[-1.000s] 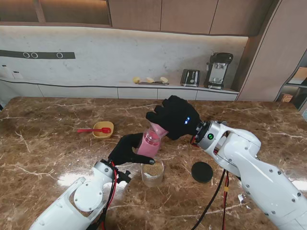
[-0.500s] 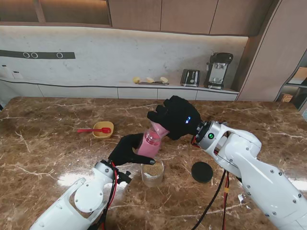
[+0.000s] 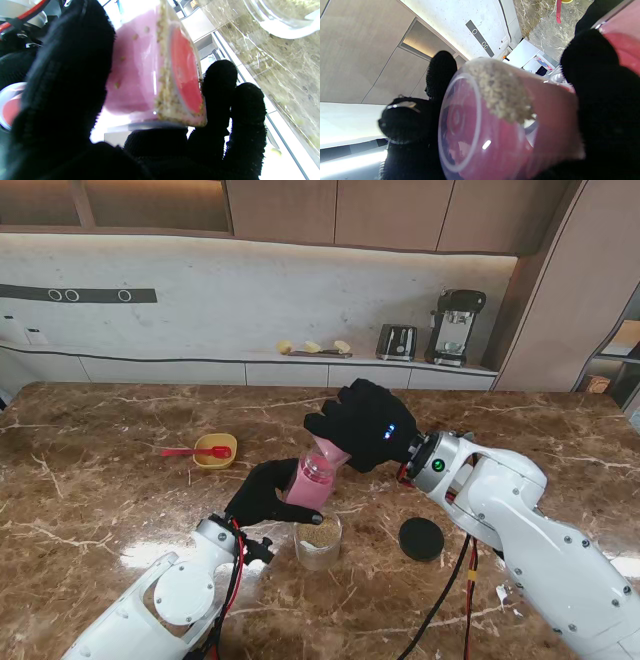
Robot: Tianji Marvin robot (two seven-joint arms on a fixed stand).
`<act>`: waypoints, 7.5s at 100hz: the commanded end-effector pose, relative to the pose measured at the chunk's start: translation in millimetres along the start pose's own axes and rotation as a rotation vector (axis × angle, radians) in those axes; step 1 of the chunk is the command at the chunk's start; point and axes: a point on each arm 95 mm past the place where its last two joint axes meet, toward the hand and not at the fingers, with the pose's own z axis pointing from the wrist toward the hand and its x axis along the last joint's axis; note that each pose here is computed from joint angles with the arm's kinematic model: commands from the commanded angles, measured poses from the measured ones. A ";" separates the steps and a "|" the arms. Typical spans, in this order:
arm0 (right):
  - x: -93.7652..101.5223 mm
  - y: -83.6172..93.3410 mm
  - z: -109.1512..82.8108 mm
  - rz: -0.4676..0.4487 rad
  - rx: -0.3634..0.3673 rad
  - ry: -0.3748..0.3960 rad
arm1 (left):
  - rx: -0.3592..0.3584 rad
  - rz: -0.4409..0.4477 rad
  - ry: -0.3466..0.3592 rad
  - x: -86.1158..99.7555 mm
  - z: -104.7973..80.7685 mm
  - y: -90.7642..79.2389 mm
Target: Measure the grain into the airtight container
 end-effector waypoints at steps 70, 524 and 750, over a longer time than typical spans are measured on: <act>-7.0 -1.2 0.2 -0.004 0.029 0.018 | 0.002 -0.007 0.008 5.1 4.7 1.6; -7.1 8.8 10.4 -0.217 -0.066 0.190 | 0.022 -0.028 -0.013 2.9 5.2 3.4; -7.6 6.8 11.2 -0.170 -0.076 0.231 | 0.022 -0.020 -0.011 1.8 4.6 1.6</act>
